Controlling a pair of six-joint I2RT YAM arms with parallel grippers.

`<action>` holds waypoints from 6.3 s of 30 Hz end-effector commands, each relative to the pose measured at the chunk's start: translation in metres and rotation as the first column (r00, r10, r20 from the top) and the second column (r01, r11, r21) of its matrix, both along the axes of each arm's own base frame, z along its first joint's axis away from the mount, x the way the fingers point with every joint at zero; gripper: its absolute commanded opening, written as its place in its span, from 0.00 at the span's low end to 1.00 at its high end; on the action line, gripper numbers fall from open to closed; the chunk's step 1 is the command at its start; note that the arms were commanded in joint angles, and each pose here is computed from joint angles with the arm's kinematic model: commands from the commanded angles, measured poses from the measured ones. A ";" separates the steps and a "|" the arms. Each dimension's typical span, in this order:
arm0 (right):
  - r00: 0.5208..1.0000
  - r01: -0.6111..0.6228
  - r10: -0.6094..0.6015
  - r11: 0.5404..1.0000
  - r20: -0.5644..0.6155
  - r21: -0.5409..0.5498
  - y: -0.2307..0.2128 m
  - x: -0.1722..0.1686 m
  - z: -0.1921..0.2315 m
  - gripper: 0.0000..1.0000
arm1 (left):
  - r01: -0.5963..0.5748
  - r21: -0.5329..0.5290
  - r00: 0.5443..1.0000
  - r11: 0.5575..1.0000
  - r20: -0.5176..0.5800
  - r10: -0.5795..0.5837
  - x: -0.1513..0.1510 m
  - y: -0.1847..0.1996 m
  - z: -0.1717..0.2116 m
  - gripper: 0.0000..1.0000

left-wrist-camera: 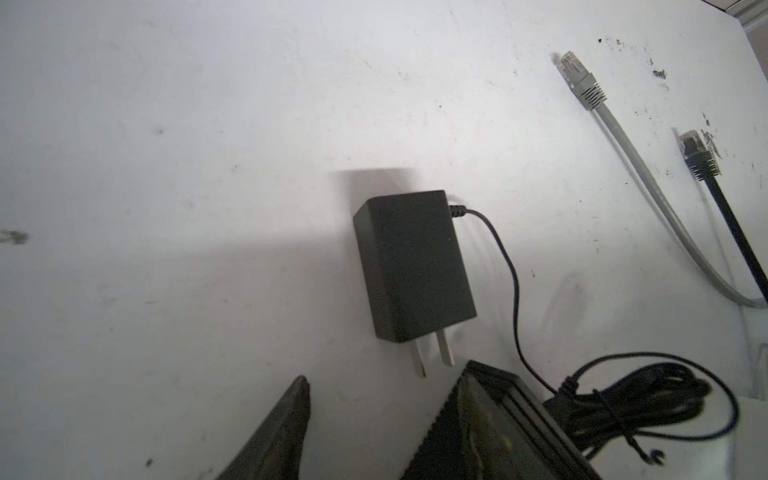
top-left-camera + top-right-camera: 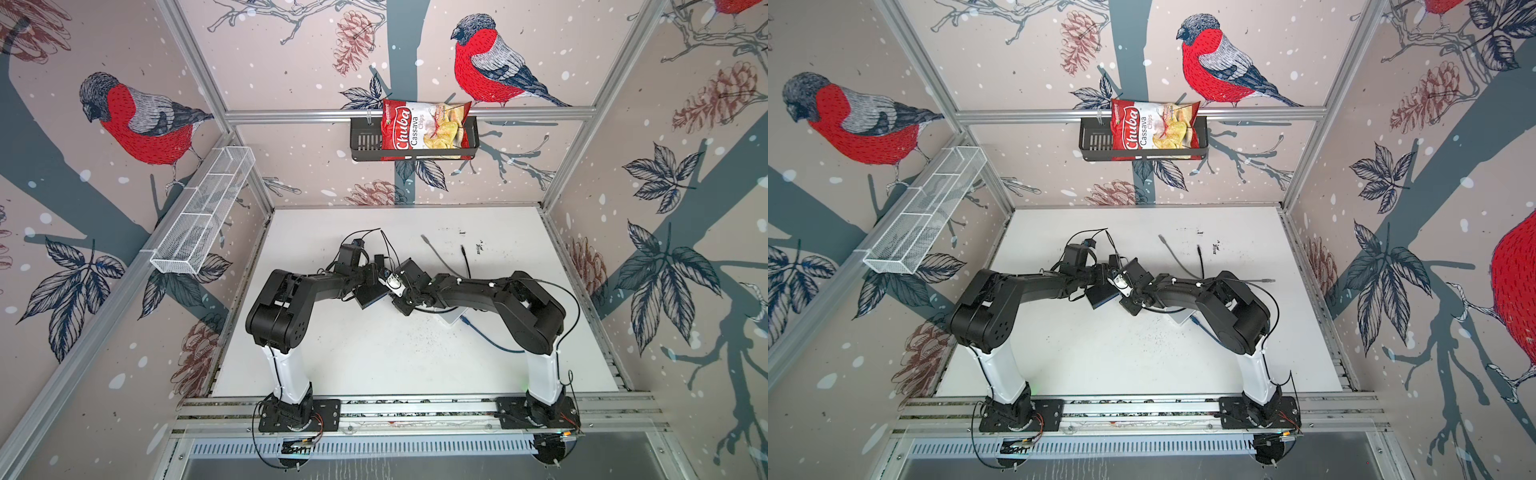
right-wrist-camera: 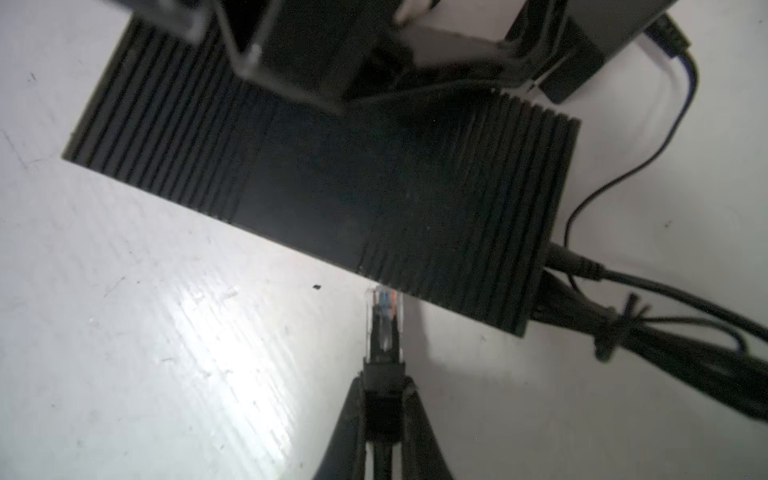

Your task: Insert the plug into the switch port

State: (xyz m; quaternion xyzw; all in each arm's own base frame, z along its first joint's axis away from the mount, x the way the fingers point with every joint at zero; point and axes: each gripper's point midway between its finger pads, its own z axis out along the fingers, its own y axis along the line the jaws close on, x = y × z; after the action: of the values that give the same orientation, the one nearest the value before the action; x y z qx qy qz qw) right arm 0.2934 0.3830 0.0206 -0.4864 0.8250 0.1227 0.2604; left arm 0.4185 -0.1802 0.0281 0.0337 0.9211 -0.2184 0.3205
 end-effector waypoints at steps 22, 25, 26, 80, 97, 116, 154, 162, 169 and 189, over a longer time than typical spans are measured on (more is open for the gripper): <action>1.000 0.009 -0.009 0.999 -0.010 0.039 0.012 -0.006 0.008 0.03 | 0.022 0.009 0.986 1.000 -0.164 -0.021 -0.038 0.003 -0.023 0.57; 1.000 0.020 -0.019 0.999 -0.013 0.034 0.012 -0.003 0.006 0.03 | 0.025 0.007 0.986 1.000 -0.168 -0.023 -0.040 0.003 -0.024 0.57; 1.000 0.019 -0.019 0.999 -0.013 0.028 0.011 -0.003 0.005 0.03 | 0.026 0.006 0.985 1.000 -0.169 -0.025 -0.041 0.003 -0.024 0.57; 0.993 0.103 -0.106 0.993 0.055 0.056 0.017 0.015 0.007 0.03 | 0.123 -0.061 0.970 0.991 -0.203 -0.132 -0.057 -0.017 -0.026 0.30; 0.994 -0.017 0.006 0.995 0.106 0.102 0.045 0.024 0.017 0.03 | 0.239 -0.126 0.936 0.963 -0.235 -0.263 -0.084 -0.045 -0.045 0.26; 0.935 -0.319 0.286 0.937 0.210 0.144 0.069 0.014 0.020 0.04 | 0.370 -0.129 0.896 0.920 -0.212 -0.390 -0.096 -0.062 -0.049 0.23; 0.986 -0.121 0.092 0.969 0.139 0.215 0.007 0.035 0.035 0.34 | 0.154 -0.017 0.980 0.988 -0.127 -0.155 -0.053 -0.007 -0.001 0.92; 0.983 0.082 -0.127 0.948 0.132 0.308 -0.030 0.081 0.058 0.34 | 0.100 -0.032 0.992 0.994 -0.070 -0.102 -0.044 0.001 0.018 0.96; 0.891 0.371 -0.427 0.881 0.156 0.292 -0.088 0.162 0.076 0.34 | 0.024 -0.065 0.999 0.998 0.038 -0.021 -0.029 0.008 0.059 0.96; 0.882 0.464 -0.471 0.873 0.016 0.153 -0.125 0.225 0.007 0.32 | 0.062 -0.158 0.991 0.986 0.125 -0.042 -0.034 -0.001 0.102 0.96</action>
State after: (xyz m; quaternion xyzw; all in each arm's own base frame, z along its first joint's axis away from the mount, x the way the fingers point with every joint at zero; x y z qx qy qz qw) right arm 0.5239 0.2538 0.0331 -0.2466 0.8977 0.0888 0.3542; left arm 0.3840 -0.1792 0.1238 0.0386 0.8845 -0.2901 0.3633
